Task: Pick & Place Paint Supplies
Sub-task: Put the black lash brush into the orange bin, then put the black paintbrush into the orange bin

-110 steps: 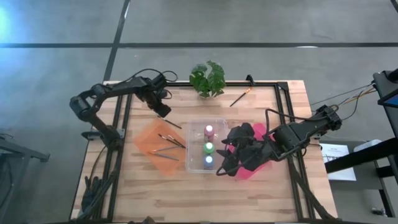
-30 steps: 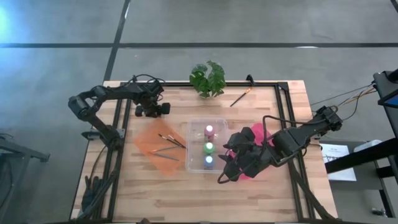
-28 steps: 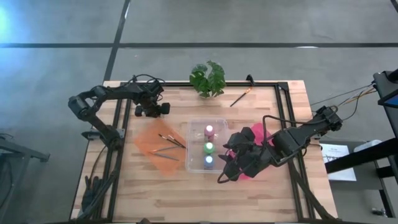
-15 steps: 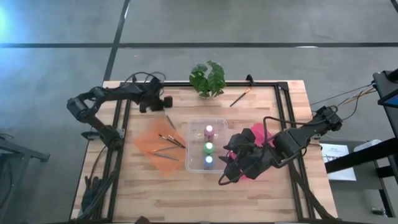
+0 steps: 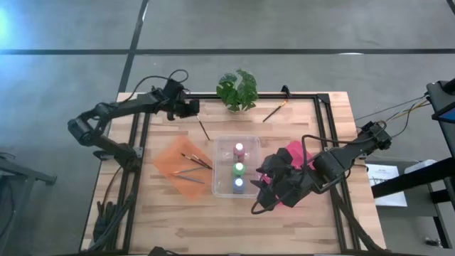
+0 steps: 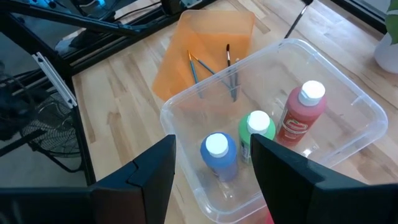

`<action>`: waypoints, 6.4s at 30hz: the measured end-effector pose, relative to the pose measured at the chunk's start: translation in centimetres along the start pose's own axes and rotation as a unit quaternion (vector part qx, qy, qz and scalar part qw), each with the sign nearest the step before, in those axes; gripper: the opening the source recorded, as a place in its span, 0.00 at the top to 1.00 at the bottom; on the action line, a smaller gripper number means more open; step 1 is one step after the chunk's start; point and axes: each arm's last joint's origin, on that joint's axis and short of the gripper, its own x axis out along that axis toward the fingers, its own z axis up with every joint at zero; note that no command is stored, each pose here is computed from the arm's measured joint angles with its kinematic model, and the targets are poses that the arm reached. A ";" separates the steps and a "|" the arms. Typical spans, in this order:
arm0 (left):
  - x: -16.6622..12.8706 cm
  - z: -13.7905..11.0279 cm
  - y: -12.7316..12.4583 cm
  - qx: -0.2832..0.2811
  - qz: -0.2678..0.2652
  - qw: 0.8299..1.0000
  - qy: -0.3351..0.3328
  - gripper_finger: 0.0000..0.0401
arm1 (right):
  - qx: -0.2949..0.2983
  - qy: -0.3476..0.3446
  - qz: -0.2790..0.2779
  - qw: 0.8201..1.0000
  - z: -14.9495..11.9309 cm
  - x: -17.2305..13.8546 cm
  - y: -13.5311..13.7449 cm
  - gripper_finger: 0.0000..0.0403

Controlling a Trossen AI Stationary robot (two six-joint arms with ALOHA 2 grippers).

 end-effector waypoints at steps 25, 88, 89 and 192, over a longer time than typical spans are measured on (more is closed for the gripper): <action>-8.1 -18.1 1.6 -0.092 -0.047 0.994 -0.034 1.00 | -0.014 -0.011 -0.008 1.000 0.0 0.0 0.0 0.50; -21.4 -17.4 -8.4 0.256 -0.275 0.889 -0.260 0.74 | 0.282 0.041 -0.414 0.864 7.5 4.2 -20.8 0.50; -22.0 -17.2 -8.6 0.253 -0.278 0.889 -0.262 0.74 | 0.289 0.055 -0.426 0.856 7.6 4.5 -22.2 0.50; -23.3 -16.2 -8.6 0.242 -0.229 0.888 -0.315 0.74 | 0.602 -0.296 -0.199 0.714 -4.6 8.2 -31.6 0.98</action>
